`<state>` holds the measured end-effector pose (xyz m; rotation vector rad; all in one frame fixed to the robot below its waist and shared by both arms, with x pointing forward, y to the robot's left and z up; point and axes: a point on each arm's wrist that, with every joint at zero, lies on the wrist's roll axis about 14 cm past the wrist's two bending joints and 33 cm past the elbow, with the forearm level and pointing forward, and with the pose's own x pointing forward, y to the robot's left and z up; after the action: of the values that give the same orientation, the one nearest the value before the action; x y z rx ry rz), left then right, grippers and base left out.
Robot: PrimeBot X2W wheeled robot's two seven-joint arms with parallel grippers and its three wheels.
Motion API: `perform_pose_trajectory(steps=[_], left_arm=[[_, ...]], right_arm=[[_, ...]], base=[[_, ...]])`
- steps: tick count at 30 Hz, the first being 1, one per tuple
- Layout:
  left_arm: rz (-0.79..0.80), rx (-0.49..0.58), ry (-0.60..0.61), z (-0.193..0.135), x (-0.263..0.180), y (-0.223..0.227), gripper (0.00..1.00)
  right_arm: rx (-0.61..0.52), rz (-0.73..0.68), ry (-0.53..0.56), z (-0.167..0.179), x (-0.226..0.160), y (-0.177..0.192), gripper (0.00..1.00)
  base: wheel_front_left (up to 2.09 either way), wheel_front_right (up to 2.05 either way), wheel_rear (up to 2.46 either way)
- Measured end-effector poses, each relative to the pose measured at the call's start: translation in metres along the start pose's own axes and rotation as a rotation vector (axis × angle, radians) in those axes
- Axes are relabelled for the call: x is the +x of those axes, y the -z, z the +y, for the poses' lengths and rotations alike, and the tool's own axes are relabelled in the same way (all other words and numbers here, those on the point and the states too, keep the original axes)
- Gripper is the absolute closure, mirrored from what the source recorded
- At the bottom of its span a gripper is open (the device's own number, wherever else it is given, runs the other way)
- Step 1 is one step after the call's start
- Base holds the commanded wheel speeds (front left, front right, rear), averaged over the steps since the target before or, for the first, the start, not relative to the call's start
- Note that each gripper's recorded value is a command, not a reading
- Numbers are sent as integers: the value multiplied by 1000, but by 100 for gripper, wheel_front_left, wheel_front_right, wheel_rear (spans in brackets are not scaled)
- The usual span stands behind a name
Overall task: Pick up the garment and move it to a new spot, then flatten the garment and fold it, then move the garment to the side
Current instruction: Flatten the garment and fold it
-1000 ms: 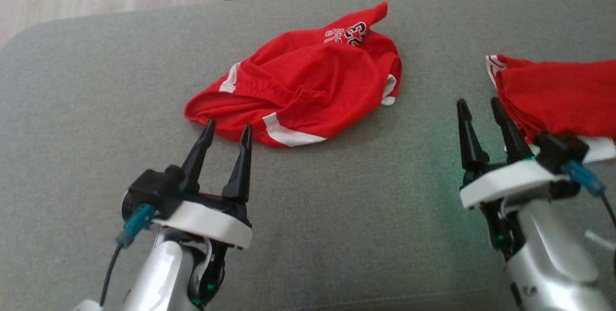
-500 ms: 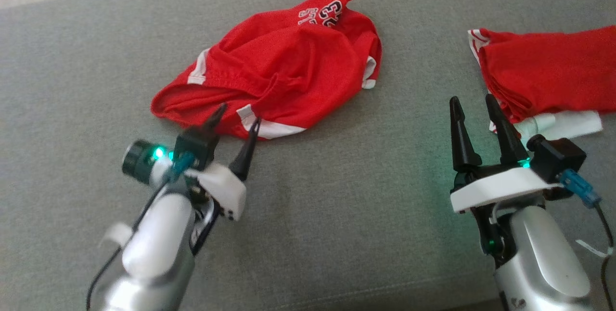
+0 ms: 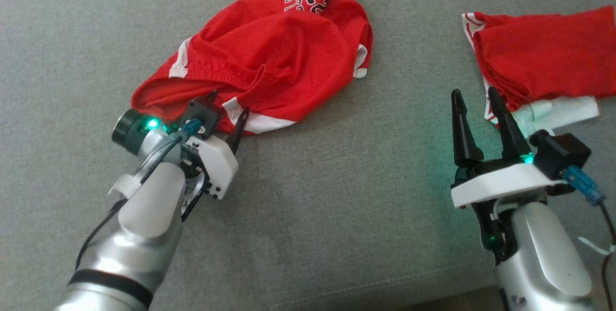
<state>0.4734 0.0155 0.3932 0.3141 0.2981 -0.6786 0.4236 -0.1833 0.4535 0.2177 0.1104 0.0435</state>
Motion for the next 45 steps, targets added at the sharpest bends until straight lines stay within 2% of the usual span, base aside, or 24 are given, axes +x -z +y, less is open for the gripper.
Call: perform_pose_trajectory(steps=[1,2,3,4,10,18,27,34,45], left_arm=[[4,5,7,-1,1,1,24],[8,8,9,-1,1,1,53],[6,7,9,-1,1,1,67],[-1,2,8,0,1,0,100],[-44,-30,-6,2,-3,-10,100],[-192,-149,-128,31,-20,-45,100],[-272,-227,-265,56,-49,-52,100],[-294,-243,-289,58,-57,-53,100],[-292,-263,-293,60,-54,-48,100]], right_arm=[[0,1,1,0,0,0,0],[1,1,2,-1,0,0,0],[1,1,2,-1,1,1,0],[1,1,1,0,1,1,0],[-6,35,-15,5,3,8,0],[-34,171,-76,26,12,41,0],[-49,278,-177,63,51,61,0],[-5,335,-190,73,59,79,0],[-50,333,-242,86,77,86,0]], base=[[0,0,0],[0,0,0],[0,0,0],[0,0,0],[0,0,0],[0,0,0],[0,0,0],[0,0,0],[0,0,0]])
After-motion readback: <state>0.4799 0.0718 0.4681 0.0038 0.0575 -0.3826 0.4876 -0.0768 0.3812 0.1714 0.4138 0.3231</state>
